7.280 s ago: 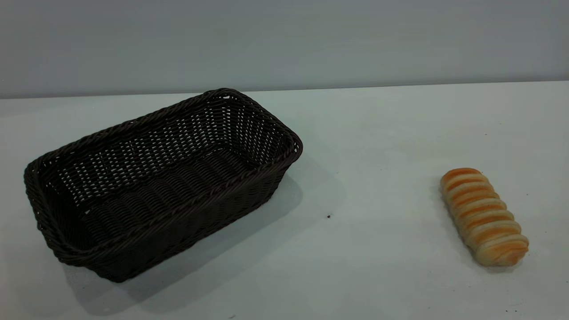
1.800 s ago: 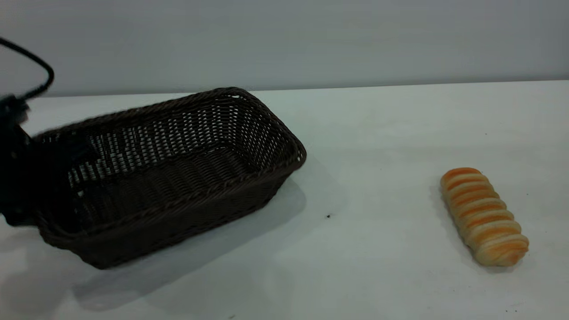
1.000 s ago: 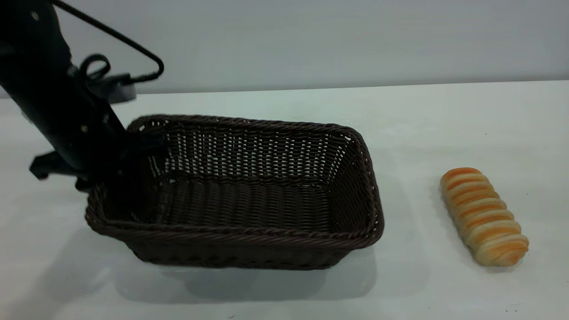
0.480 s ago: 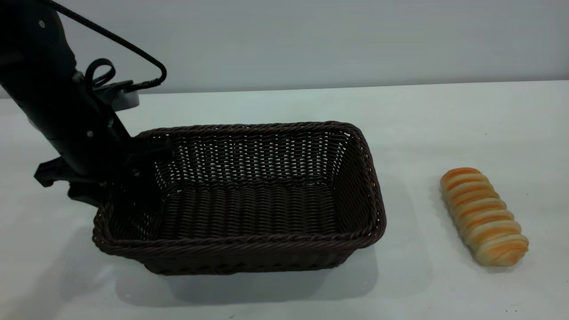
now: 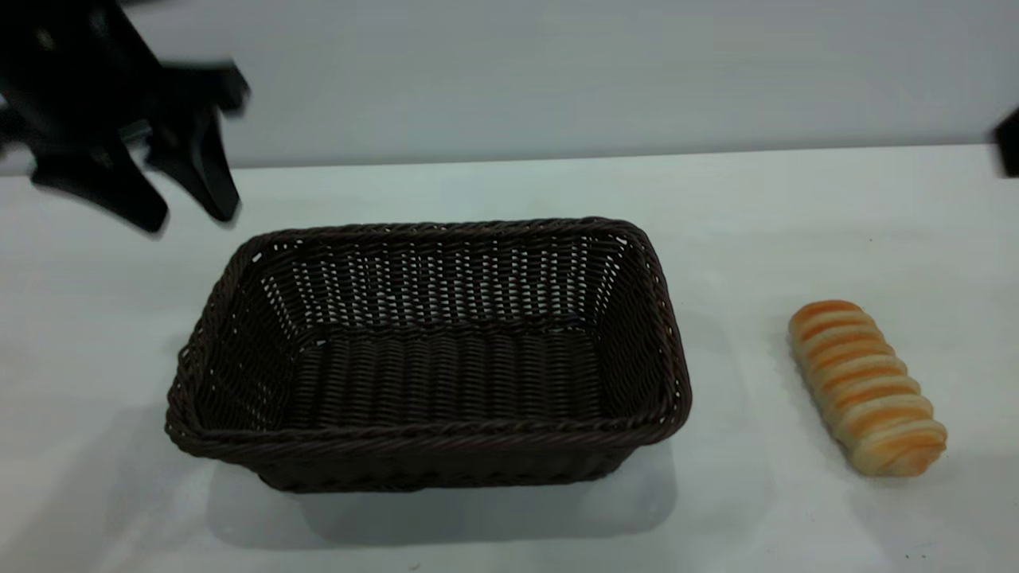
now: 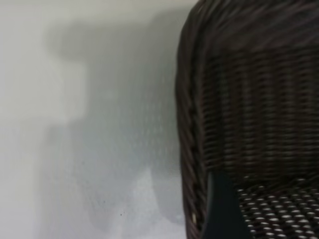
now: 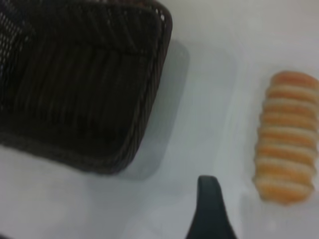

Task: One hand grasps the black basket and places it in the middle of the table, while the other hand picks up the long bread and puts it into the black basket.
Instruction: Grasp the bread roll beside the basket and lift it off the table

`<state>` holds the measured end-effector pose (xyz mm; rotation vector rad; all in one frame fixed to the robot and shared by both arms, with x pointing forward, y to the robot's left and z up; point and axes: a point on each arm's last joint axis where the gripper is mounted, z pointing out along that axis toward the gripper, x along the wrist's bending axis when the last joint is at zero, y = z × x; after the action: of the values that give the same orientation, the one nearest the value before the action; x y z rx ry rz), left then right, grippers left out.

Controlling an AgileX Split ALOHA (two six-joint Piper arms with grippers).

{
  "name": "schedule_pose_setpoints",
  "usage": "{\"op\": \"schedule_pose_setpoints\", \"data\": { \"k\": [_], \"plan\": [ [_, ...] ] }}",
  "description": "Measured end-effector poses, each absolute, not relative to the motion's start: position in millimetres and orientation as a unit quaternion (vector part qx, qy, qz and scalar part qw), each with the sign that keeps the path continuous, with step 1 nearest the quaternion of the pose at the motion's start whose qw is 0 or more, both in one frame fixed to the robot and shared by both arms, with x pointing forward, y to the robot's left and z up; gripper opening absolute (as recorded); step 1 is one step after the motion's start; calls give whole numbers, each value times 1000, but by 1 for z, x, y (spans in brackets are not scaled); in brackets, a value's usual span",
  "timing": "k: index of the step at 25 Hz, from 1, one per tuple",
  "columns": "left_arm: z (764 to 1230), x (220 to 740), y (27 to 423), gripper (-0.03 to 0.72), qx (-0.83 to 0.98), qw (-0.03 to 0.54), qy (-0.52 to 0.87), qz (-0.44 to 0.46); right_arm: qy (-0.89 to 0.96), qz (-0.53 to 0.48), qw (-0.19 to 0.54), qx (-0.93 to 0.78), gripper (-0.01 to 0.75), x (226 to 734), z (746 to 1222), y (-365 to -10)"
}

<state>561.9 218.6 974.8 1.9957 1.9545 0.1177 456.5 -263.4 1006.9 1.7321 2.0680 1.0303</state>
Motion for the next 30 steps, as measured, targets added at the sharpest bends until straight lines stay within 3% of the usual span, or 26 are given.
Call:
{"op": "schedule_pose_setpoints", "data": {
  "k": [6,14,27,30],
  "plan": [
    [1023,542,223,486,702,214,676,67,707,319,110,621,545,498,944,-266],
    [1049,526,226,484,703,231,668,79,735,261,100,617,545,525,870,-271],
    [1050,523,227,484,707,226,666,76,747,206,75,627,499,552,814,-275],
    [1050,523,227,484,706,227,666,76,745,203,70,632,446,552,809,-275]
  ]
}}
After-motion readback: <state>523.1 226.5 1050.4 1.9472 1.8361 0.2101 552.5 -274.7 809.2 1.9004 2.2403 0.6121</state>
